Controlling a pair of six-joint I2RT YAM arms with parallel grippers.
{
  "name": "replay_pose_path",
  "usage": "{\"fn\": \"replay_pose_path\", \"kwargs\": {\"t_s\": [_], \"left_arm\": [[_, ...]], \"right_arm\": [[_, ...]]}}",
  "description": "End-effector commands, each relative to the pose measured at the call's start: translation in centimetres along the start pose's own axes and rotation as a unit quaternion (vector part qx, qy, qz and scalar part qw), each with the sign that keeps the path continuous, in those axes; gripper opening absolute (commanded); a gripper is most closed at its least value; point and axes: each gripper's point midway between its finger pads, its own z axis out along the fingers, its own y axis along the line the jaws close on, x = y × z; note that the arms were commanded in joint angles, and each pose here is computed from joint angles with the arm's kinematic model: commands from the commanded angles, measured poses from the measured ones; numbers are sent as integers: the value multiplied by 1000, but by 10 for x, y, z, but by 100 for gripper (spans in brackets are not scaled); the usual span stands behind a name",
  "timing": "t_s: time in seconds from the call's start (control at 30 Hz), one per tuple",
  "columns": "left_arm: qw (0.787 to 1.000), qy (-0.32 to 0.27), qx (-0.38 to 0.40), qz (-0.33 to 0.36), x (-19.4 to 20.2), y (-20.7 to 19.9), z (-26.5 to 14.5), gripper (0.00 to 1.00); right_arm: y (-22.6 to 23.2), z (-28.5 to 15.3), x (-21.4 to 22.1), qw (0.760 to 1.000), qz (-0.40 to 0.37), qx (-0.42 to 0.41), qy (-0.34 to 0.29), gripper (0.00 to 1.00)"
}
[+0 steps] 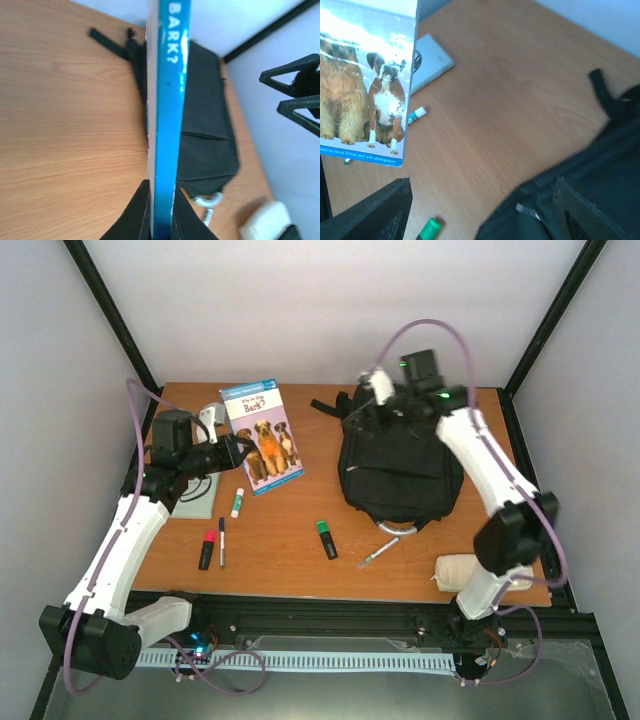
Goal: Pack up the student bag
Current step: Pick up the book from the center of the board.
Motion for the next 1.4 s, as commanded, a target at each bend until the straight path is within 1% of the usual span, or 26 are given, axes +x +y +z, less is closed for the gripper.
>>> {"fn": "replay_pose_path", "kwargs": {"t_s": [0.0, 0.1, 0.2, 0.23, 0.27, 0.4, 0.5, 0.67, 0.8, 0.97, 1.07, 1.17, 1.27, 1.37], "left_arm": [[983, -36, 178, 36, -16, -69, -17, 1], [972, -34, 230, 40, -12, -86, -22, 1], [957, -32, 284, 54, -12, -111, -31, 1], [951, -32, 301, 65, -12, -121, -36, 1], [946, -29, 315, 73, -11, -130, -39, 1], [927, -7, 361, 97, -9, -159, -49, 1], [917, 12, 387, 100, -8, -173, -50, 1], [898, 30, 423, 116, 0, -193, -55, 1], [892, 46, 433, 119, 5, -197, -42, 1], [884, 65, 447, 118, 4, -205, -28, 1], [878, 62, 460, 119, -1, -211, -26, 1], [877, 63, 462, 119, -6, -214, -22, 1], [873, 72, 467, 118, -8, -216, -18, 1], [870, 81, 472, 119, -9, -219, -18, 1]], "right_arm": [[-5, -55, 15, 998, 52, -21, -42, 81], [-2, -95, 26, 995, 54, -32, -73, 85], [11, -119, 38, 992, 44, -52, -102, 92], [16, -126, 40, 992, 39, -55, -111, 97], [22, -130, 42, 991, 31, -58, -117, 100], [44, -145, 40, 987, 13, -73, -144, 100], [60, -155, 29, 979, 4, -110, -171, 100], [72, -159, 12, 966, 12, -183, -184, 100], [89, -157, 6, 955, -6, -232, -183, 100], [97, -151, 3, 950, -12, -257, -177, 100], [103, -148, 4, 943, -3, -285, -174, 100], [112, -146, 7, 938, -1, -305, -167, 100], [116, -145, 9, 935, 4, -314, -164, 100], [111, -143, 7, 941, 12, -298, -162, 100]]}}
